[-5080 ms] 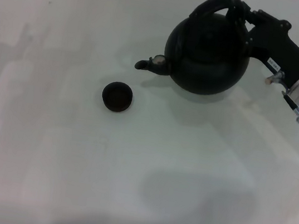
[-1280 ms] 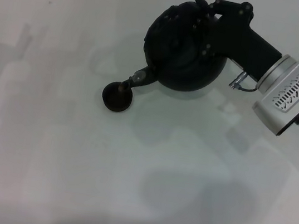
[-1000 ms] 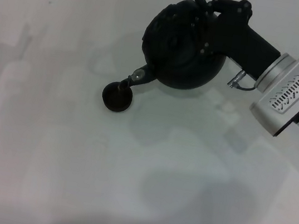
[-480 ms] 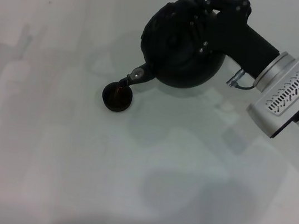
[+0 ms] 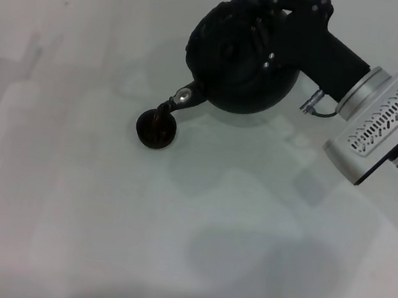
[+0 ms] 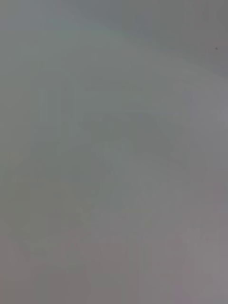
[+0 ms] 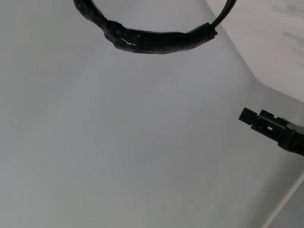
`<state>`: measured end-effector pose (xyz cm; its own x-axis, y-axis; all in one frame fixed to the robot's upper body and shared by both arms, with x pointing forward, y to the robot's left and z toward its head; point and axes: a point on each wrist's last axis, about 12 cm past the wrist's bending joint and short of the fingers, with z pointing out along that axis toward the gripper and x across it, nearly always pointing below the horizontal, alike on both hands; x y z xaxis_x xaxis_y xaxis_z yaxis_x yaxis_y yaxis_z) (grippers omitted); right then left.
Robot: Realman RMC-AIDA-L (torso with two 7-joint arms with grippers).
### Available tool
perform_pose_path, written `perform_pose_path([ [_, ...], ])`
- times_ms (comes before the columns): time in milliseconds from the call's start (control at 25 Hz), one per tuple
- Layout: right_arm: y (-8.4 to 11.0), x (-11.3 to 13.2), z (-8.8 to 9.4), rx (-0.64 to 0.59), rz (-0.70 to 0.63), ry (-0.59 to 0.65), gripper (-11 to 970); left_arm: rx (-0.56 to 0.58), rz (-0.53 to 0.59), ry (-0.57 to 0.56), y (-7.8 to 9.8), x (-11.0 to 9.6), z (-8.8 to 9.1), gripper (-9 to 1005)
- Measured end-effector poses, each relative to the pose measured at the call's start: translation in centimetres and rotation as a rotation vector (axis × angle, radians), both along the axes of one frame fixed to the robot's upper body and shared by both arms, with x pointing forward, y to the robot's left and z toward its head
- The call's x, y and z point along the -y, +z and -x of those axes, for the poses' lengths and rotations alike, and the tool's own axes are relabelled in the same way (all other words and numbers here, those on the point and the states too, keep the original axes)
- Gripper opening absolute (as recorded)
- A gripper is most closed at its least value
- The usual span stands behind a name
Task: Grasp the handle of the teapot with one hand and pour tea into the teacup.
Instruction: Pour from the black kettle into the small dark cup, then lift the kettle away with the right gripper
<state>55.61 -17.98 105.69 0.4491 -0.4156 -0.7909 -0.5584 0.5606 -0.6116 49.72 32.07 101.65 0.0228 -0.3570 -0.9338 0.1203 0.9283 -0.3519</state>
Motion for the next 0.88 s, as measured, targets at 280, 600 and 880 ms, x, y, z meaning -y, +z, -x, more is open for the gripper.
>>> perform_pose_path([
  [280, -0.02, -0.01, -0.01, 0.0, 0.003, -0.001, 126, -0.001, 0.0, 0.001, -0.04, -0.04, 0.07, 800],
  [600, -0.09, 0.12, -0.02, -0.001, 0.006, -0.007, 125, -0.001, 0.0, 0.001, -0.03, -0.03, 0.06, 800],
  [880, -0.09, 0.11, -0.02, -0.002, 0.006, -0.007, 124, -0.001, 0.0, 0.001, -0.03, -0.03, 0.06, 800],
])
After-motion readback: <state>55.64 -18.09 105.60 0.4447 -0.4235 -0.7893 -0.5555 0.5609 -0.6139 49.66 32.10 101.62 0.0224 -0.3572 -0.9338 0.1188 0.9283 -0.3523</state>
